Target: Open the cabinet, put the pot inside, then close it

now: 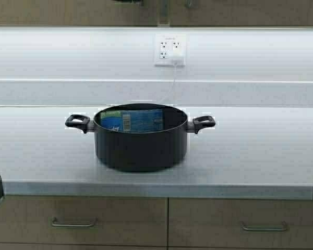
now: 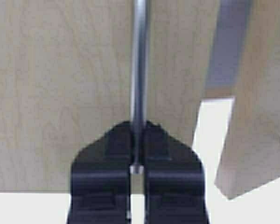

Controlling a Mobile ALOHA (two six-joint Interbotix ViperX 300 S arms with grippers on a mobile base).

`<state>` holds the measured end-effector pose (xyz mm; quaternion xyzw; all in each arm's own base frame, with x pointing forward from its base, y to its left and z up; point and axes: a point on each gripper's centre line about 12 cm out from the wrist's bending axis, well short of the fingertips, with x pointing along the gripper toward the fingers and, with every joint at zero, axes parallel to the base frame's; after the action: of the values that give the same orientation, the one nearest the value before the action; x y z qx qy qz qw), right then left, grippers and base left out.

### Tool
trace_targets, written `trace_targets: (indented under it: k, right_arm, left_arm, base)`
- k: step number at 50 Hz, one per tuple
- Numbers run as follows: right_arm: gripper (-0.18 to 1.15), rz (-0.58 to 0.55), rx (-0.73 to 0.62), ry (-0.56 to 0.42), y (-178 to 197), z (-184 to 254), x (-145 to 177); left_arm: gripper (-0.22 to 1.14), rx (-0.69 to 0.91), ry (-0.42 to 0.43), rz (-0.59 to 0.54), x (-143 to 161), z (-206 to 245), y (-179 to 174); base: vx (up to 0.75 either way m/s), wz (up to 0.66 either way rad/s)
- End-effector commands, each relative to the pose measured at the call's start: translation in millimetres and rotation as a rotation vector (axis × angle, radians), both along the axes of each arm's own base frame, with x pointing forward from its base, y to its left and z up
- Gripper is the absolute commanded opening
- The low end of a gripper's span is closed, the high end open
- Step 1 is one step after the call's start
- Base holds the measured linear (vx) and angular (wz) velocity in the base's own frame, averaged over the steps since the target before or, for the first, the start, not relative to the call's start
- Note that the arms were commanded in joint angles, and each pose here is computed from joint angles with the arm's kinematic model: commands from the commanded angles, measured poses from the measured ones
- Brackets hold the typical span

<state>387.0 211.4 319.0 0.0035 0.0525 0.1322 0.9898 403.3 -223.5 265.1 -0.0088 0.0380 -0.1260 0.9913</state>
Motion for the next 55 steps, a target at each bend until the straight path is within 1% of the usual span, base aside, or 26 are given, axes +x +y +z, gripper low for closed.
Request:
trace_targets:
  k: [1,6,10,17,22,27,33,36,42,44,46,48,51,55]
  right_arm:
    - [0.06,0.074,0.011,-0.052,-10,36,-32]
    - [0.06,0.132,-0.007,-0.017,-21,40,-43]
    - [0.06,0.17,-0.018,0.038,-34,37,-48]
    - [0.06,0.191,-0.026,0.122,-63,29,-57]
    - [0.06,0.177,-0.041,0.135,-77,25,-64]
    - [0.06,0.165,-0.081,0.124,-87,25,-68]
    - [0.06,0.167,-0.137,0.138,-99,20,-74]
    - [0.06,0.147,-0.146,0.149,-110,19,-76]
    - [0.06,0.085,-0.138,0.151,-131,19,-80]
    - [0.08,0.074,-0.13,0.153,-134,19,-80]
    - [0.14,0.073,-0.135,0.153,-134,20,-79]
    - [0.24,0.079,-0.136,0.16,-133,20,-78]
    - [0.5,0.101,-0.143,0.174,-132,23,-78]
    - [0.9,0.131,-0.149,0.202,-133,27,-80]
  left_arm:
    - [0.04,-0.01,0.017,-0.055,-22,35,23]
    - [0.04,0.031,0.057,-0.09,-35,40,40]
    - [0.04,0.051,0.076,-0.102,-49,46,56]
    - [0.04,0.06,0.097,-0.104,-73,56,83]
    - [0.04,0.067,0.109,-0.082,-82,59,102]
    - [0.04,0.094,0.112,-0.059,-87,61,119]
    - [0.04,0.123,0.135,-0.054,-93,62,130]
    - [0.04,0.128,0.14,-0.042,-95,62,137]
    - [0.04,0.128,0.123,-0.002,-102,66,152]
    - [0.05,0.134,0.115,0.012,-102,66,156]
    - [0.08,0.159,0.092,0.021,-103,67,158]
    - [0.14,0.19,0.079,0.02,-102,67,158]
    - [0.31,0.198,0.077,0.017,-102,68,158]
    - [0.64,0.182,0.068,0.019,-105,72,158]
  base:
    - [-0.01,-0.01]
    - [-0.02,-0.02]
    - [-0.03,-0.02]
    - [-0.05,-0.03]
    - [-0.08,-0.02]
    - [-0.12,0.01]
    - [-0.15,0.01]
    - [-0.15,0.01]
    - [-0.16,0.01]
    - [-0.16,0.0]
    - [-0.16,0.0]
    - [-0.14,0.01]
    - [-0.13,0.0]
    - [-0.1,0.01]
